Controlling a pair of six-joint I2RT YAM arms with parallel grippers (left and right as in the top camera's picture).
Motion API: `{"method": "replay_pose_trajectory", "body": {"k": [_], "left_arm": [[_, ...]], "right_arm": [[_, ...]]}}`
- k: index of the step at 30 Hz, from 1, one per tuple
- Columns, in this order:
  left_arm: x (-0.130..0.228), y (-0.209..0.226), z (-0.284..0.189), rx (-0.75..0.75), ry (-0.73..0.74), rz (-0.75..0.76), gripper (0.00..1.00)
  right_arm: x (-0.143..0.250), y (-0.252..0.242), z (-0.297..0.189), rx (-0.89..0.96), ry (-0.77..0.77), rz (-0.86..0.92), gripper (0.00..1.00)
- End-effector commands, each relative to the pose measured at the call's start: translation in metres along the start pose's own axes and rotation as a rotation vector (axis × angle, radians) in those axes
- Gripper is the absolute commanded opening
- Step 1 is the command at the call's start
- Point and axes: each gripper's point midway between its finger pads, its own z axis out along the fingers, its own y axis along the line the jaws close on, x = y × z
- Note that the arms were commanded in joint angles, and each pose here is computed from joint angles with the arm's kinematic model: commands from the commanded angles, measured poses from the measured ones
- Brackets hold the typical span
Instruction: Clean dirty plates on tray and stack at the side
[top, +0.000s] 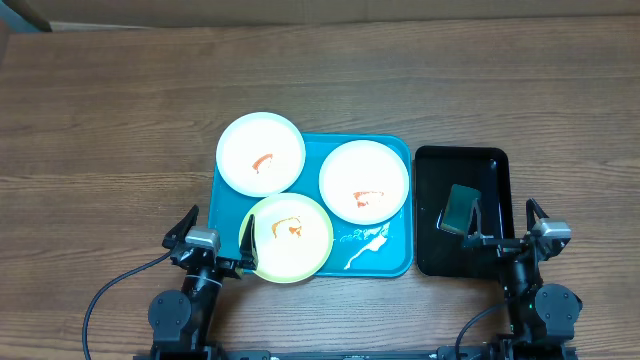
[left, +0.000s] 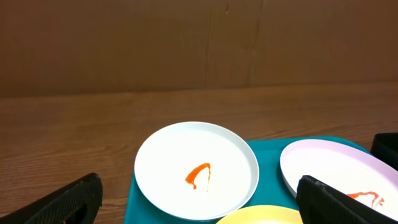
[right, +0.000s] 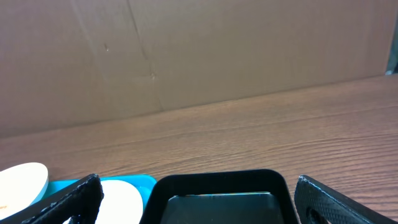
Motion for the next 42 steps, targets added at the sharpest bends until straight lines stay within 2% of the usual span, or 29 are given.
{"method": "replay_pose_trajectory", "body": {"k": [1,42], "left_arm": [[-0.0003,0.0016,-0.0003,-0.009,-0.006,0.027,1.00],[-0.0009,0.0010,-0.0003,-0.006,-0.008,0.009,1.00]], "right_arm": [[0.0013,-0.0014,0.0000,0.004,-0.005,0.000,1.00],[-0.0011,-0.0003,0.0000,-0.001,-0.015,-0.001,1.00]]}}
